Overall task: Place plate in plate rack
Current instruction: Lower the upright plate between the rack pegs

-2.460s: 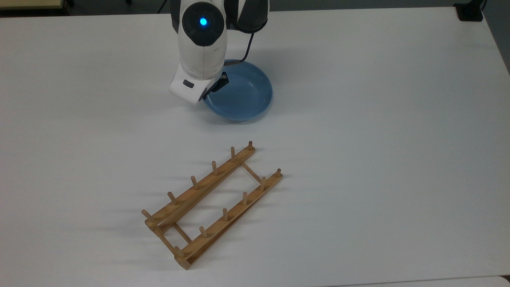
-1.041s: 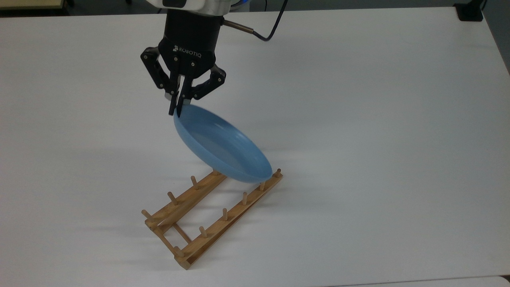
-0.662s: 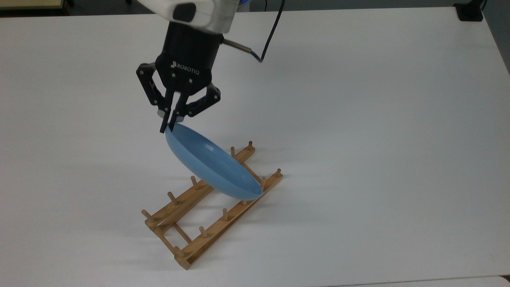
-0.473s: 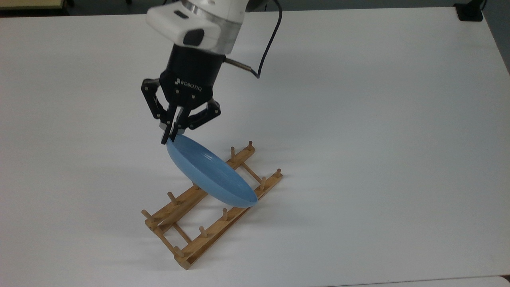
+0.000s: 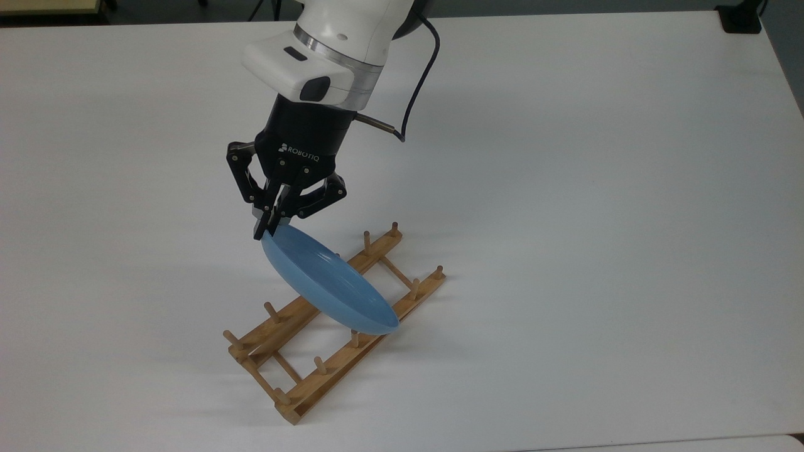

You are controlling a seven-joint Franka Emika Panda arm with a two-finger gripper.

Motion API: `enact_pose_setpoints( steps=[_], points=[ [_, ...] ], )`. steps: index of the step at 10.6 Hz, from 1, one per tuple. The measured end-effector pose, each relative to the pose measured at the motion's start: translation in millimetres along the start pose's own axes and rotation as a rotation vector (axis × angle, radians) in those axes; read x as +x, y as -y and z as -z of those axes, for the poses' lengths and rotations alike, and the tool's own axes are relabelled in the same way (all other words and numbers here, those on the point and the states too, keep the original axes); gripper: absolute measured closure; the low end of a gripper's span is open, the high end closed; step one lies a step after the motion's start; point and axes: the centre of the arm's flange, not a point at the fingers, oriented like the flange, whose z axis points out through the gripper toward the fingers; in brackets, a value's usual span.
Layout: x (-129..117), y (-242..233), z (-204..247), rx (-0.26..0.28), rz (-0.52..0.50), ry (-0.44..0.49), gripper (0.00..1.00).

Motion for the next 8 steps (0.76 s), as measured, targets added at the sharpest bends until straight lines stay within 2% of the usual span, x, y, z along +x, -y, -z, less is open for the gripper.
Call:
enact_pose_setpoints(
  steps=[2,5,8],
  points=[
    [0.2,-0.2,0.1,-0.023,0.004,-0.009,0.95],
    [0.1,2.7,-1.6,-0.125,-0.024,-0.060,0.95],
    [-0.8,12.7,-3.2,-0.131,-0.026,-0.068,0.95]
  ],
)
